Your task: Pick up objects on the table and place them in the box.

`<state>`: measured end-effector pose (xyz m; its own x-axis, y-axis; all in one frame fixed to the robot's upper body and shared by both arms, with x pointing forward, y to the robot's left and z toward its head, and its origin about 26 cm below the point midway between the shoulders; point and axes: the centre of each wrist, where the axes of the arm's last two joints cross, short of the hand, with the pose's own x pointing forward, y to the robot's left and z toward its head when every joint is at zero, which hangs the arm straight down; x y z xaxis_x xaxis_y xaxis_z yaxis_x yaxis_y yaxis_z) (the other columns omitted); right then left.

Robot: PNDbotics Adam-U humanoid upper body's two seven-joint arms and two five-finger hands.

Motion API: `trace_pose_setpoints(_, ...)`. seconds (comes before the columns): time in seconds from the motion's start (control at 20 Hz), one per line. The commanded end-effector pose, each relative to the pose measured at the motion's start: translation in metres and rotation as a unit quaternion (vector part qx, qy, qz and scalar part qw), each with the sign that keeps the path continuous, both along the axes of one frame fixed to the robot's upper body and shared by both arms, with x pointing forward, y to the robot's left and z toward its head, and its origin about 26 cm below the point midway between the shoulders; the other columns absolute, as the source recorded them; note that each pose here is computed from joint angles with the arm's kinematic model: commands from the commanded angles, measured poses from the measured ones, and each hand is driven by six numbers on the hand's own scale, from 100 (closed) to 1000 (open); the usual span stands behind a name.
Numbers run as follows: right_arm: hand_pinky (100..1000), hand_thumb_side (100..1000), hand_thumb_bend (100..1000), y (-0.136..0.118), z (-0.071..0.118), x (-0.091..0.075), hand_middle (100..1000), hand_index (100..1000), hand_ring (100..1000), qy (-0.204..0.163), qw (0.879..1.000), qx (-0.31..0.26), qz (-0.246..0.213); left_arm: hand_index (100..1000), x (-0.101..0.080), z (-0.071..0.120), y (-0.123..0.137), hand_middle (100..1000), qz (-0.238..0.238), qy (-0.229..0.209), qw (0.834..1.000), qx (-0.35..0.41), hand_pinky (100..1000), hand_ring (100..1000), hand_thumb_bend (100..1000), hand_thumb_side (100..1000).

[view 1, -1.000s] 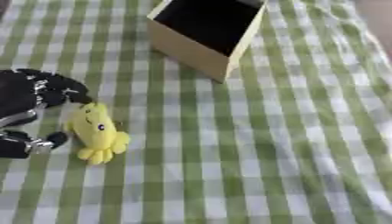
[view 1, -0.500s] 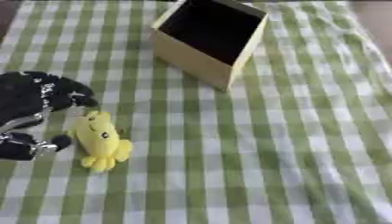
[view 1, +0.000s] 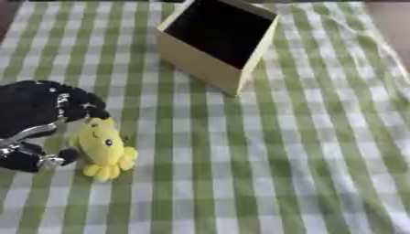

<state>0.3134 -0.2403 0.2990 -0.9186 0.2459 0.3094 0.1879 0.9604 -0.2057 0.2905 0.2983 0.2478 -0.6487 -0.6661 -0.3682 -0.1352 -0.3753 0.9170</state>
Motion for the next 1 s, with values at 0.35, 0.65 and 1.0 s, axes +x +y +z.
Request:
trace_pose_setpoints(0.35, 781, 849, 100, 0.002, 0.007, -0.005, 646, 801, 712, -0.014, 1.0, 0.004, 0.009, 876, 0.001, 0.009, -0.014, 815, -0.005, 0.018, 1.0, 0.01, 718, 832, 340, 100)
trace_pose_setpoints(0.65, 781, 854, 100, 0.002, 0.006, -0.005, 645, 801, 711, -0.011, 1.0, 0.006, 0.009, 866, 0.002, 0.01, -0.02, 810, 0.0, 0.027, 1.0, 0.011, 715, 829, 315, 100)
trace_pose_setpoints(1.0, 780, 859, 100, 0.003, 0.006, -0.005, 644, 800, 710, -0.008, 1.0, 0.011, 0.018, 797, 0.002, 0.007, -0.022, 728, 0.015, 0.044, 0.998, 0.032, 666, 787, 302, 100)
